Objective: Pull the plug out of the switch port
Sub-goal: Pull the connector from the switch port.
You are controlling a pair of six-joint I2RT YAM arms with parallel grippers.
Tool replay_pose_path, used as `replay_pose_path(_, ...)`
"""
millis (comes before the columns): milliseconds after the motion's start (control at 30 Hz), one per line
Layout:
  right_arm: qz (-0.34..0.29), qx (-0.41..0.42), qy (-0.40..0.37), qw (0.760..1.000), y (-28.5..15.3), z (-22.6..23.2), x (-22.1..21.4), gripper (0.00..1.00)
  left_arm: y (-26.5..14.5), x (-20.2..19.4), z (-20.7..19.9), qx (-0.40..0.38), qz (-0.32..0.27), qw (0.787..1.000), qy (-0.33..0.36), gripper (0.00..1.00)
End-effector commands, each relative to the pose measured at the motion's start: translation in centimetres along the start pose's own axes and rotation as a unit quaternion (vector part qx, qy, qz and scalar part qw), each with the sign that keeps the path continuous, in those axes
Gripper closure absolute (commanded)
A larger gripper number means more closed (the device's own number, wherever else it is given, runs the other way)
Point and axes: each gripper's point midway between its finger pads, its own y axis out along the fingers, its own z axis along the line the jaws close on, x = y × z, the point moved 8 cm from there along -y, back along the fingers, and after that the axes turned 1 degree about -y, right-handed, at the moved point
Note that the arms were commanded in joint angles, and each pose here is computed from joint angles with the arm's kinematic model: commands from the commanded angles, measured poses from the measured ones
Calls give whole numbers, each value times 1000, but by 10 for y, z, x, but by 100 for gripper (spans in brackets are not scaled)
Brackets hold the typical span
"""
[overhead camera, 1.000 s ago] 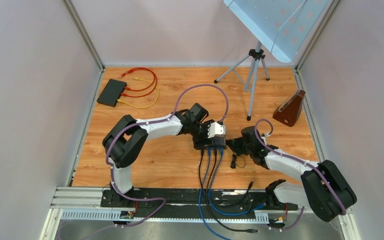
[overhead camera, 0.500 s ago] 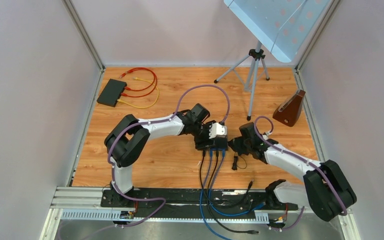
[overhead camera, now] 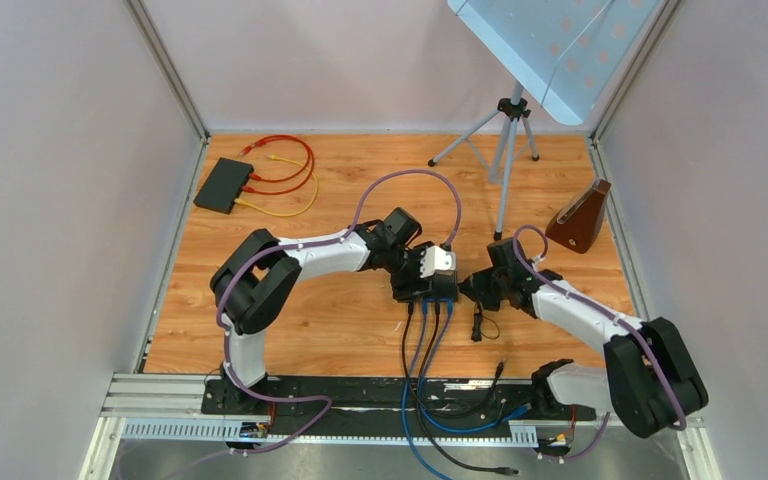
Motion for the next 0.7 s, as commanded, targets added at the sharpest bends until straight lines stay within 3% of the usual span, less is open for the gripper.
replay_pose_path(0,2,19,-147,989,-7,38,-9,100,8,-46,-25,-53,97,992,-68,57)
replay_pose_path(67,-58,-41,-146,987,-6,31,-2,100,6,-44,-24,-52,101,991,-73,58)
replay_pose_path(100,-54,-46,-114,991,-3,25,3,100,4,-42,-23,-52,103,991,-74,58)
replay_pose_path(200,72,61,-13,995,-2,16,-7,100,3,-41,-23,-50,104,991,-75,58)
replay_pose_path(267,98,150,23,984,-11,18,-10,100,3,-41,-23,-50,103,990,-78,58)
replay_pose_path(333,54,182,14,982,-25,26,-5,100,4,-42,-24,-51,104,990,-81,58)
replay_pose_path(433,-99,120,-36,987,-40,32,17,100,5,-42,-25,-60,103,990,-80,58)
replay_pose_path(500,-139,85,-51,985,-45,33,27,100,5,-42,-24,-63,105,989,-79,58)
replay_pose_path(667,13,105,-20,994,-32,27,18,100,9,-44,-24,-68,110,988,-82,59)
